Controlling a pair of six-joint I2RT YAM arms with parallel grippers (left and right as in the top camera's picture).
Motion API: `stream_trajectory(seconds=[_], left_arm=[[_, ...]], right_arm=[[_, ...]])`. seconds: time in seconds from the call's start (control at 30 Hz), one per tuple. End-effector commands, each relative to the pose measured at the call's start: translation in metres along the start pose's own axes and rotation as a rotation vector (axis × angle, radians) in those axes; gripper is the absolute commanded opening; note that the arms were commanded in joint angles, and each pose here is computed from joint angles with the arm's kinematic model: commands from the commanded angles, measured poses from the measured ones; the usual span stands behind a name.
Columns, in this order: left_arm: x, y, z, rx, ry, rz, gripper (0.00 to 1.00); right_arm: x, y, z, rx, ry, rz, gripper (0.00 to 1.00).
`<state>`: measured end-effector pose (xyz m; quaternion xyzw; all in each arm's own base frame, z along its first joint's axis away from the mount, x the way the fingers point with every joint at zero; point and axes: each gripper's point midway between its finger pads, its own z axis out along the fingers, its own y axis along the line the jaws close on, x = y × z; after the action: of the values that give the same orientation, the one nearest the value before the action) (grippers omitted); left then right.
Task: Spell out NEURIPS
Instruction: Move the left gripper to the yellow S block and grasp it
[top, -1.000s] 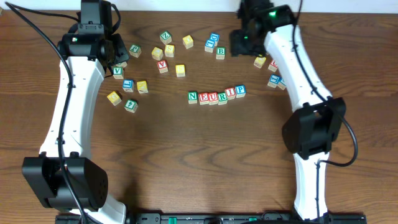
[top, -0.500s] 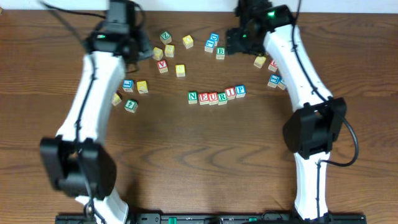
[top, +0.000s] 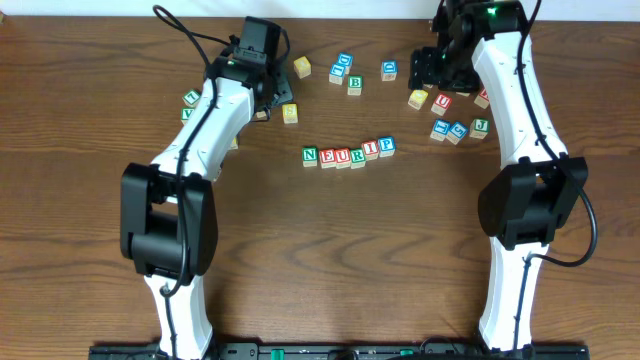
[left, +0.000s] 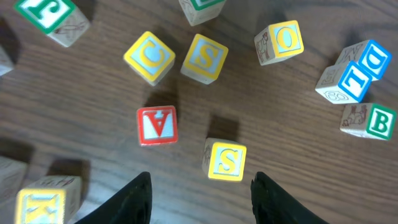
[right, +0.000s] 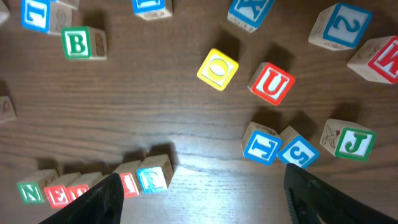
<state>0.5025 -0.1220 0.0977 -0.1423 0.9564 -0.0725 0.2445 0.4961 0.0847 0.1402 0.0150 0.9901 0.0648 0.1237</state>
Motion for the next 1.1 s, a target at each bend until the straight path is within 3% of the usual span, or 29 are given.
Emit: stream_trajectory(seconds=[0.0,0.2,0.83,0.93,1.07], left_arm=[[0.005,-0.007,0.012,-0.001,0.005,0.046,0.51],[0.021,-0.020,0.027,0.002,0.032,0.123,0.51],[0.043,-0.009,0.071,-0.037,0.092,0.128,0.51],[0.042,-0.011,0.071,-0.033,0.086,0.128,0.48],[0.043,-0.012,0.071,-0.032,0.087,0.130,0.36]], right_arm=[[-0.003,-0.002,-0.007,0.008,-0.014,-0.040,0.78],[0.000,-0.006,-0.007,0.032,-0.003,-0.039,0.82],[0.006,-0.007,-0.007,0.039,0.021,-0.054,0.83],[0.005,-0.007,-0.007,0.039,0.021,-0.055,0.84],[0.005,-0.008,-0.007,0.042,0.021,-0.063,0.84]])
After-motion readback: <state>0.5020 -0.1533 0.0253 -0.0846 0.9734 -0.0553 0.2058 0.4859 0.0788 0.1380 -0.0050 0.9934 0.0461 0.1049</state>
